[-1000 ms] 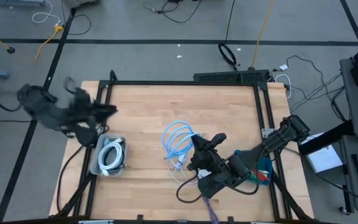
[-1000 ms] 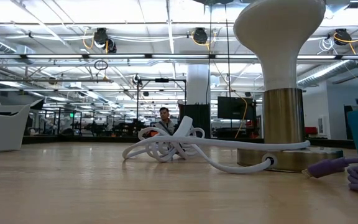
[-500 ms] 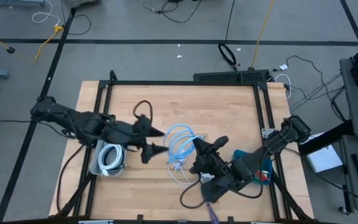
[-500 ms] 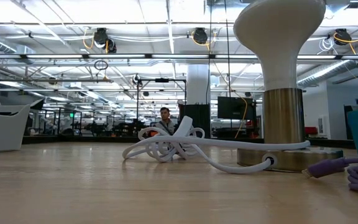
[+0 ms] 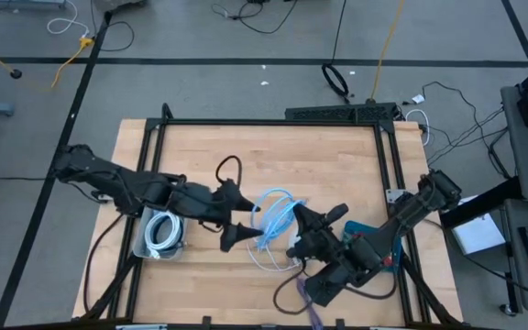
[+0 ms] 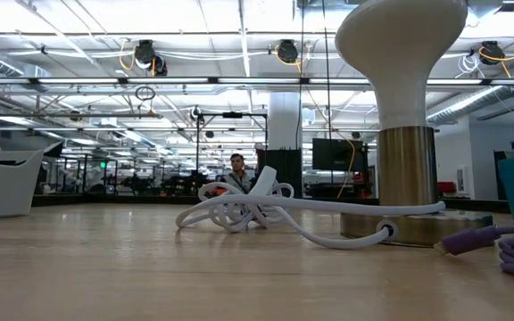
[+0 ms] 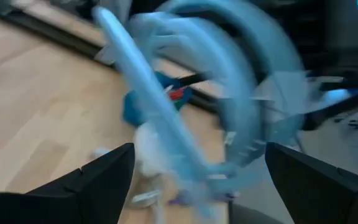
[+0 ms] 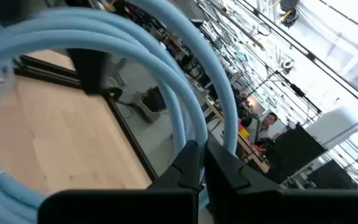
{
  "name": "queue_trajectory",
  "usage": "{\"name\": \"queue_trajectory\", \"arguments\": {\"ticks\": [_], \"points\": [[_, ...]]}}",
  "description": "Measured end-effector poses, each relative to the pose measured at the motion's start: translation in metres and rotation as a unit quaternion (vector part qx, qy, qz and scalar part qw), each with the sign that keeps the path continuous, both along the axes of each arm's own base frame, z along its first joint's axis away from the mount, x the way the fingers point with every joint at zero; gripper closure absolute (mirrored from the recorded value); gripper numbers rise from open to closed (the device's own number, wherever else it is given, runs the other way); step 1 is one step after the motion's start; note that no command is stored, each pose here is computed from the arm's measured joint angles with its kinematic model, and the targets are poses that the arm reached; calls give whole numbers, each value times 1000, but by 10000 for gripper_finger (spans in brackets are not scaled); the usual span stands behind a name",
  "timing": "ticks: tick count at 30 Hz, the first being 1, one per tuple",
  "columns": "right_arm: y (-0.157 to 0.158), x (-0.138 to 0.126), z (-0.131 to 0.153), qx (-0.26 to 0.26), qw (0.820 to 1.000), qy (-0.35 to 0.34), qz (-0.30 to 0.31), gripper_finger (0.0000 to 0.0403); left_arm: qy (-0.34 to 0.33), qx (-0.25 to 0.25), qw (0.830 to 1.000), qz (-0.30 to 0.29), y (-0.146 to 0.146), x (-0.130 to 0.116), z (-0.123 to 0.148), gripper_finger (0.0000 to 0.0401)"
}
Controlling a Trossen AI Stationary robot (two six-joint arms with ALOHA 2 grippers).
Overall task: Pick & Place USB Port
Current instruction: Put the light blue HDMI cable into the gray bin
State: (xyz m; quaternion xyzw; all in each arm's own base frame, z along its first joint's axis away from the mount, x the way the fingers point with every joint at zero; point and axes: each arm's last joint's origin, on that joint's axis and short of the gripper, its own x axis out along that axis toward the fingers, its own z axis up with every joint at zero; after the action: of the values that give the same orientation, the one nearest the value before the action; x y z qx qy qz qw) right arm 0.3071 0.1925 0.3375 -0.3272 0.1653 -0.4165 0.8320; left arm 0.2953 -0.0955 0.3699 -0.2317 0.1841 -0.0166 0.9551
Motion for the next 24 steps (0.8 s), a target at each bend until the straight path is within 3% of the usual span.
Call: {"name": "queue_trajectory", "arguments": {"ticks": [5, 11, 24], "points": [[-9, 1, -3, 3, 1000, -3, -10, 403, -22, 7, 999, -30, -11, -10, 8, 36], [-15, 6, -2, 24, 1000, -6, -12, 403, -27, 12, 999, -26, -15, -13, 11, 36], [-28, 17, -3, 60, 998, 9, -8, 403, -19, 33, 999, 24, 2, -4, 5, 36]]}}
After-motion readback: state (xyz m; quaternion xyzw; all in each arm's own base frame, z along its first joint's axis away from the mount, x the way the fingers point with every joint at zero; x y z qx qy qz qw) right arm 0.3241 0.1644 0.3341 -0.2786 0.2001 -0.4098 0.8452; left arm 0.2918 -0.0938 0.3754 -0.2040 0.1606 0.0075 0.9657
